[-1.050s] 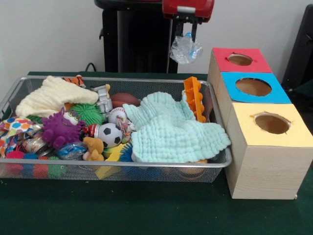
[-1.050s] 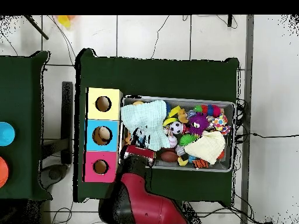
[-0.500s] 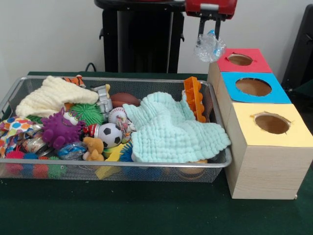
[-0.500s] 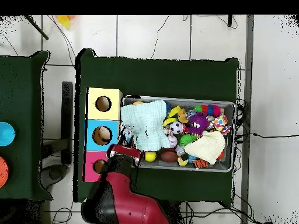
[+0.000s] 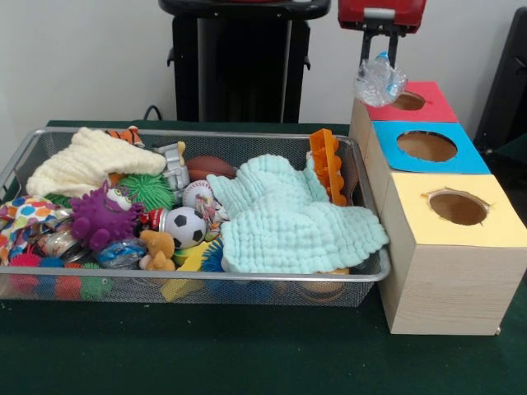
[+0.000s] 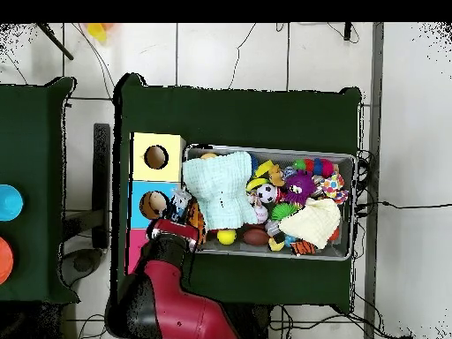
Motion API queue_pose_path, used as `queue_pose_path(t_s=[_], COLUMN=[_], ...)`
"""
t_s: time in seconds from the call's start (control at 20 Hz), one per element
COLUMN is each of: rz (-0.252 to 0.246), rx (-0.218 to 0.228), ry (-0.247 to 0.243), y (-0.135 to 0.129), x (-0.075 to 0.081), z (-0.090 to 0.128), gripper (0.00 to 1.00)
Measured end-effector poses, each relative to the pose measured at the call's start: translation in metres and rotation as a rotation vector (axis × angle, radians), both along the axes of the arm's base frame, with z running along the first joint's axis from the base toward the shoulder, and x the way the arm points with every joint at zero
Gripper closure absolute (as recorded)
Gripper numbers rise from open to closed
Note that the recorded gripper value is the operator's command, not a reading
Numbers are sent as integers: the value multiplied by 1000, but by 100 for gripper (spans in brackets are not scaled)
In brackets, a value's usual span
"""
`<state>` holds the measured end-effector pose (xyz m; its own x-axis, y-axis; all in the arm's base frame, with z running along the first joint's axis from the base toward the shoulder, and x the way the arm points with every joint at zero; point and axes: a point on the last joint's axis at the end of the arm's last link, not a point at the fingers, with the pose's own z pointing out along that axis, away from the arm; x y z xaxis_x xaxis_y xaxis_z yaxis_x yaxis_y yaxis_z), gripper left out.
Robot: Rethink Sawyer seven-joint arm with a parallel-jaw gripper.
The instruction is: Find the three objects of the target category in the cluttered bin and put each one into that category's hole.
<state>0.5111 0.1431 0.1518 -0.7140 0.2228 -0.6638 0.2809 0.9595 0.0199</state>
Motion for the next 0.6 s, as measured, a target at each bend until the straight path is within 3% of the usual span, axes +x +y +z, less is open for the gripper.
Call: queue_pose_path(t_s=[0.6], rz=[-30], rx=[9], ry=[40], y=[15], x=[-6], z=[-18], gripper=[100])
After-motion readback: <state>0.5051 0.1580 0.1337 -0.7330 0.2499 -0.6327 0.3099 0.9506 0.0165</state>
